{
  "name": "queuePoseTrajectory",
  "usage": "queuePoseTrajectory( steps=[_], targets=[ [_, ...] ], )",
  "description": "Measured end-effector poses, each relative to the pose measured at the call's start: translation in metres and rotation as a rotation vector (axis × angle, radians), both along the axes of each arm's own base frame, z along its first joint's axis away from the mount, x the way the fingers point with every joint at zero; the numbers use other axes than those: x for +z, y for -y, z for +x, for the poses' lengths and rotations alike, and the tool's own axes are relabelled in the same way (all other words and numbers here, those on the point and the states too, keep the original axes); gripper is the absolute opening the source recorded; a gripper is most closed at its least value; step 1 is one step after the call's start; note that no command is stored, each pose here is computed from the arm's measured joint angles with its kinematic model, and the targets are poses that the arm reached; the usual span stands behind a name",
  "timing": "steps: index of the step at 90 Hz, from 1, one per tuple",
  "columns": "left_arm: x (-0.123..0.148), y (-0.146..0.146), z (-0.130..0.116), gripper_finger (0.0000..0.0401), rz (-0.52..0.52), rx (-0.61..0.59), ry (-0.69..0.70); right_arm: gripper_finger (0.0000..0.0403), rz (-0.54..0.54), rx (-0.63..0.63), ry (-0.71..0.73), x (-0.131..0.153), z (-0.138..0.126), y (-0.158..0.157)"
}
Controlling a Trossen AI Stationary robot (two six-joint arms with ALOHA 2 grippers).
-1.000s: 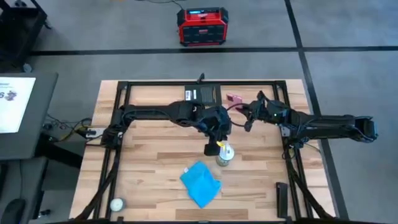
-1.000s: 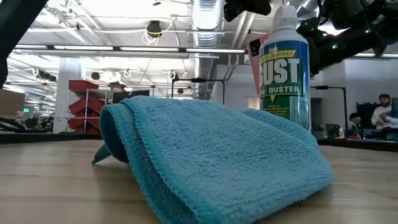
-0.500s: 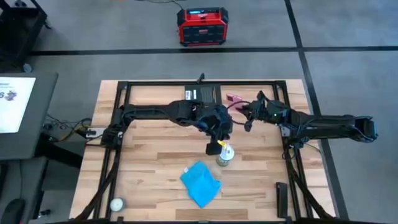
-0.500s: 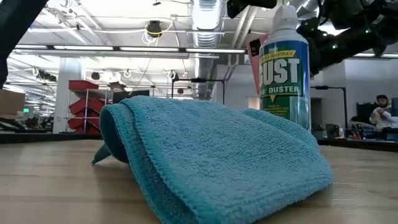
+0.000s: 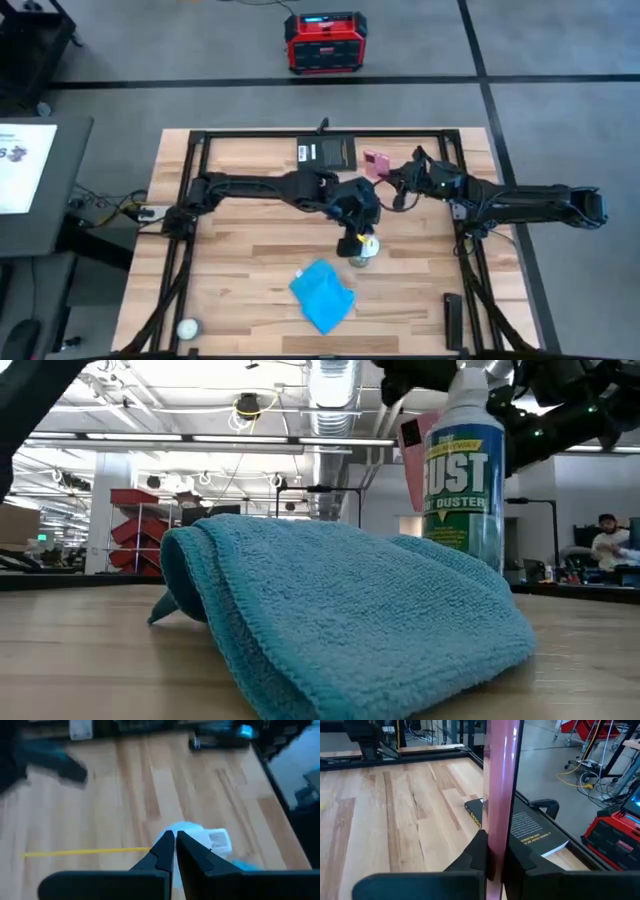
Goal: Apply microfiber cloth
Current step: Spray the back of the cellphone with the spray bottle
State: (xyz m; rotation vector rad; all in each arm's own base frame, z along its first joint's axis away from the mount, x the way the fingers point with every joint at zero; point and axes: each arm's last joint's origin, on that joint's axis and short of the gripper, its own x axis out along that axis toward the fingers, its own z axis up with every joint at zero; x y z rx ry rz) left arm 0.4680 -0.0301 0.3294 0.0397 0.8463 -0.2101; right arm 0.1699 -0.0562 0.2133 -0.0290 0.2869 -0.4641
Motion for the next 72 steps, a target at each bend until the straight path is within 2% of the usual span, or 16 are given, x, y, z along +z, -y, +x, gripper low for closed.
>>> queuePoseTrajectory(
  steps=[10, 32, 72],
  targets=[
    [0.002, 0.0, -0.002, 0.0, 0.002, 0.007, -0.003, 0.001, -0.001, 0.003, -0.01, -0.001, 0.0, 0.0],
    [0.026, -0.004, -0.009, 0.0, 0.037, 0.027, 0.017, 0.001, -0.004, 0.004, -0.005, 0.0, 0.0, 0.0],
    [0.014, -0.003, -0.004, 0.0, 0.026, 0.011, -0.025, 0.001, -0.006, 0.005, -0.006, 0.0, 0.0, 0.0]
  ],
)
